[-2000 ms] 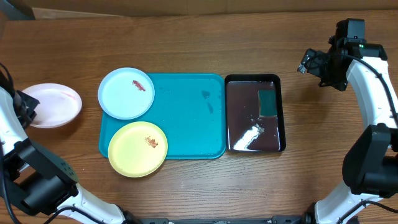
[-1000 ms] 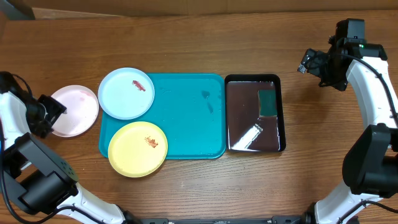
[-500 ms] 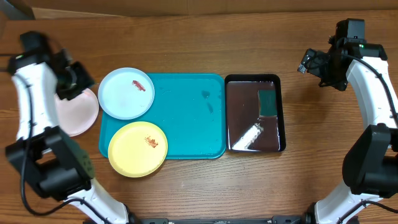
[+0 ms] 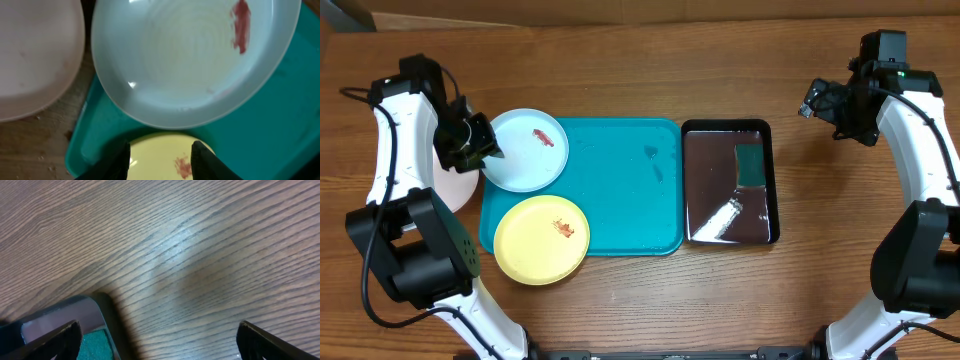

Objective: Clean dirty plates on tray and stack at the side
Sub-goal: 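Release the white plate and move the left gripper to the yellow plate, then grip the yellow plate's rim with the left gripper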

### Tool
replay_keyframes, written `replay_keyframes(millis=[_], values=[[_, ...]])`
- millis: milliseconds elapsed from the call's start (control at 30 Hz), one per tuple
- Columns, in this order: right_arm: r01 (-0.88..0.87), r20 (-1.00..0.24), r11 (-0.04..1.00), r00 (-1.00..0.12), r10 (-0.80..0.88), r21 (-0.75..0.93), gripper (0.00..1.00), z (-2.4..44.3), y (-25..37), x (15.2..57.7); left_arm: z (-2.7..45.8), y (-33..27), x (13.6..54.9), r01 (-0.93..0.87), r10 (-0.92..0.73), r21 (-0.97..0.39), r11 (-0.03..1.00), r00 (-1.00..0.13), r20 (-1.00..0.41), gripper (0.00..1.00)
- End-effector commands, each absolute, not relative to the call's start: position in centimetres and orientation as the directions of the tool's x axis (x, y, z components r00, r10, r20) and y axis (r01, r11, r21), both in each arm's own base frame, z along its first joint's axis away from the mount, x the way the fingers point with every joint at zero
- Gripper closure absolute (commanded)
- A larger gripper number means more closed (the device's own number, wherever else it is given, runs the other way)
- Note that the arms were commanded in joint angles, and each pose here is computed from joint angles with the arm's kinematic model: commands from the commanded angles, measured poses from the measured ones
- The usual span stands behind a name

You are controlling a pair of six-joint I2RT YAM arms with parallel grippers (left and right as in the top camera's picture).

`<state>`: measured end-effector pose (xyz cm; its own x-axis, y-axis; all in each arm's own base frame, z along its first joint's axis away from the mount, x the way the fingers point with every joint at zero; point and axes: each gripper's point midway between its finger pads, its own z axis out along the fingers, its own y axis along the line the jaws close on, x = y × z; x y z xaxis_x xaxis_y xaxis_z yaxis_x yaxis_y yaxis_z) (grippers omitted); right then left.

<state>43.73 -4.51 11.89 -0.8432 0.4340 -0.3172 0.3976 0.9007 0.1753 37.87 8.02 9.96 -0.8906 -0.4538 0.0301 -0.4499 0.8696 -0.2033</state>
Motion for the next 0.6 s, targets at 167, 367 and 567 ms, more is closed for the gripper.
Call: replay_keyframes(millis=[167, 367, 567], values=[[0.395, -0.333, 0.899, -0.836, 0.436, 0.188, 0.0, 12.5, -4.4, 44.1, 16.8, 3.1, 33.8, -0.365, -0.384, -0.209, 0.907, -0.922, -0.057, 0.58], [0.395, -0.333, 0.899, -0.836, 0.436, 0.188, 0.0, 12.5, -4.4, 44.1, 18.1, -0.7, 28.8, -0.323, -0.353, -0.212, 0.922, -0.927, -0.123, 0.55], [0.395, -0.333, 0.899, -0.836, 0.436, 0.188, 0.0, 12.5, -4.4, 44.1, 17.4, -0.4, 22.5, -0.416, -0.432, -0.134, 0.9, -0.892, -0.132, 0.52]])
